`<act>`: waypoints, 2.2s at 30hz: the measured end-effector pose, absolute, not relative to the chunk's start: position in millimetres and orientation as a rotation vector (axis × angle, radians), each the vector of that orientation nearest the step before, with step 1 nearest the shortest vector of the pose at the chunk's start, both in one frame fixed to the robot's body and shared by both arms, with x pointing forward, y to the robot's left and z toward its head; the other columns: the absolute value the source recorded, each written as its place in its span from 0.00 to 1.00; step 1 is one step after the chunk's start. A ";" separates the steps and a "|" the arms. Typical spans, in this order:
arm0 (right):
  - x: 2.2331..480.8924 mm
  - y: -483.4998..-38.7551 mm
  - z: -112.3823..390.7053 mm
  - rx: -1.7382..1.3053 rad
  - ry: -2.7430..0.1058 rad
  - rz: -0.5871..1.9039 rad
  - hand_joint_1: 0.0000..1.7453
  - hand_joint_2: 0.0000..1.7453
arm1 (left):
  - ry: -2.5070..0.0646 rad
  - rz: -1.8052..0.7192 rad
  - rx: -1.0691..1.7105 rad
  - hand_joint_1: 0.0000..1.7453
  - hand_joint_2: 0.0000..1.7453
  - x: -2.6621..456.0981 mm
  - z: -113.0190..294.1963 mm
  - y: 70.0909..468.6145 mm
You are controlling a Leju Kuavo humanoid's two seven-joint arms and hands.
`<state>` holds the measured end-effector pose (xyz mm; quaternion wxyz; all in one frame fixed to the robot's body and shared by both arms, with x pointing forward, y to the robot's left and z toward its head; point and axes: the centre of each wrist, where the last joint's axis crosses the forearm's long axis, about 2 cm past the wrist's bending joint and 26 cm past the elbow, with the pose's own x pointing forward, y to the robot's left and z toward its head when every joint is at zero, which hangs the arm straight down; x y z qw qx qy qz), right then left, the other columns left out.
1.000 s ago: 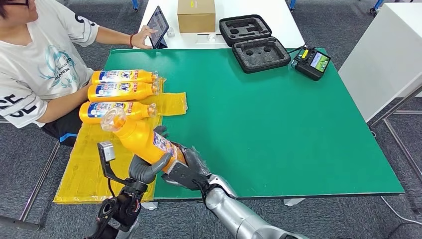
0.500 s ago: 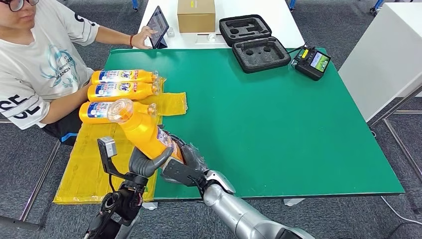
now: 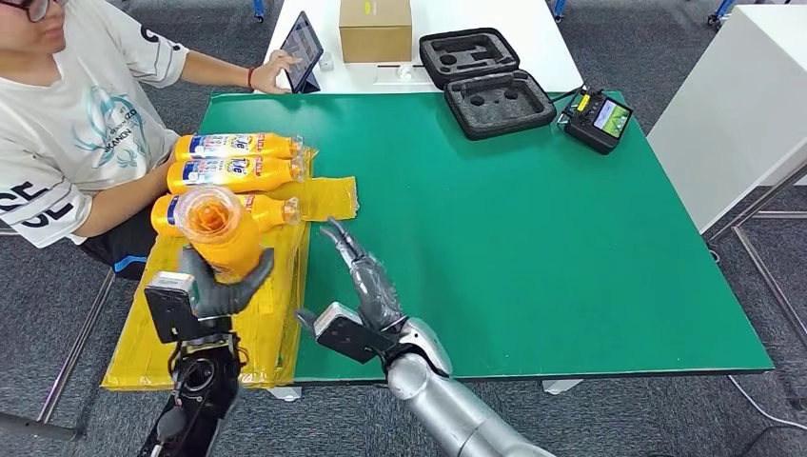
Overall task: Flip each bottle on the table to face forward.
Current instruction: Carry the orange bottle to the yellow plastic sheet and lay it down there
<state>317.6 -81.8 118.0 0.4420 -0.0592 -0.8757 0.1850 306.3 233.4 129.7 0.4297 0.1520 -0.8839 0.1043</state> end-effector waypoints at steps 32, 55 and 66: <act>278.8 -73.8 192.2 0.054 -2.562 0.239 0.00 1.00 | -1.592 -1.153 0.844 1.00 1.00 358.9 80.4 295.0; 286.4 -52.5 178.6 0.156 -2.483 0.377 0.00 1.00 | -1.481 -1.108 0.355 0.00 0.00 391.4 91.5 301.8; 287.2 -47.7 171.8 0.151 -2.453 0.447 0.00 1.00 | -1.474 -0.859 -0.046 0.00 0.00 401.0 99.1 303.5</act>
